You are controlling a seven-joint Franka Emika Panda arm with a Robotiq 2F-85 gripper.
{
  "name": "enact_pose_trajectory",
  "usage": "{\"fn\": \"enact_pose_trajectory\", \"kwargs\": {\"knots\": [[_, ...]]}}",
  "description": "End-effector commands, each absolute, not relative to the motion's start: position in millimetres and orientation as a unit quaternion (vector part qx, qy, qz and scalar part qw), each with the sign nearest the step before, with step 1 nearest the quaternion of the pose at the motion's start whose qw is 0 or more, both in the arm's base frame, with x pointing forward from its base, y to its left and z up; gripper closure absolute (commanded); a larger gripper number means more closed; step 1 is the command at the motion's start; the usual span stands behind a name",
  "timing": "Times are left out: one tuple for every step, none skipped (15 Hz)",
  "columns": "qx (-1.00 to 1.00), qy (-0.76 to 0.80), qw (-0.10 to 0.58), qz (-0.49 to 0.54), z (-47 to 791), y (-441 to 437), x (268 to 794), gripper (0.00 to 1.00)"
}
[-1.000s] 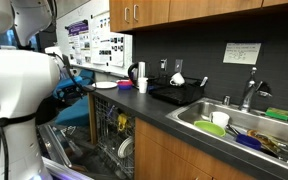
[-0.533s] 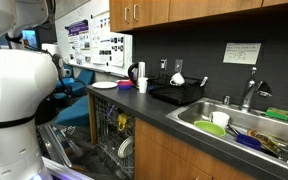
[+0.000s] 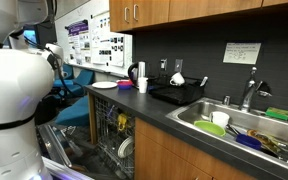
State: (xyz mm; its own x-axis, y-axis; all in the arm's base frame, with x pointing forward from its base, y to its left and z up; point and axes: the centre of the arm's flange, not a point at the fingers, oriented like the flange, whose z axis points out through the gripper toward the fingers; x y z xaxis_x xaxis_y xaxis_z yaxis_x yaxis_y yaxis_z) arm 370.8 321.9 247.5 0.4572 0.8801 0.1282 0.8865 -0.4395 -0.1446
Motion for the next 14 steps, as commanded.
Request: {"fn": "enact_pose_trajectory", "kwargs": {"knots": [[-0.826, -0.554, 0.104, 0.007, 252, 323, 378, 0.0], [-0.819, -0.564, 0.105, 0.013, 250, 324, 379, 0.0], [-0.811, -0.575, 0.105, 0.02, 248, 326, 379, 0.0], [-0.803, -0.585, 0.106, 0.025, 247, 328, 379, 0.0], [-0.795, -0.596, 0.105, 0.031, 246, 329, 379, 0.0], [-0.788, -0.606, 0.103, 0.036, 245, 331, 378, 0.0], [-0.78, -0.616, 0.1, 0.04, 245, 332, 378, 0.0], [-0.774, -0.625, 0.094, 0.044, 246, 333, 378, 0.0], [-0.768, -0.633, 0.087, 0.044, 247, 334, 379, 0.0], [-0.765, -0.638, 0.078, 0.04, 249, 334, 380, 0.0], [-0.763, -0.642, 0.067, 0.031, 253, 335, 383, 0.0], [-0.762, -0.644, 0.057, 0.018, 259, 337, 386, 0.0], [-0.767, -0.637, 0.071, 0.031, 249, 335, 379, 0.0], [-0.766, -0.638, 0.07, 0.028, 251, 336, 380, 0.0]]}}
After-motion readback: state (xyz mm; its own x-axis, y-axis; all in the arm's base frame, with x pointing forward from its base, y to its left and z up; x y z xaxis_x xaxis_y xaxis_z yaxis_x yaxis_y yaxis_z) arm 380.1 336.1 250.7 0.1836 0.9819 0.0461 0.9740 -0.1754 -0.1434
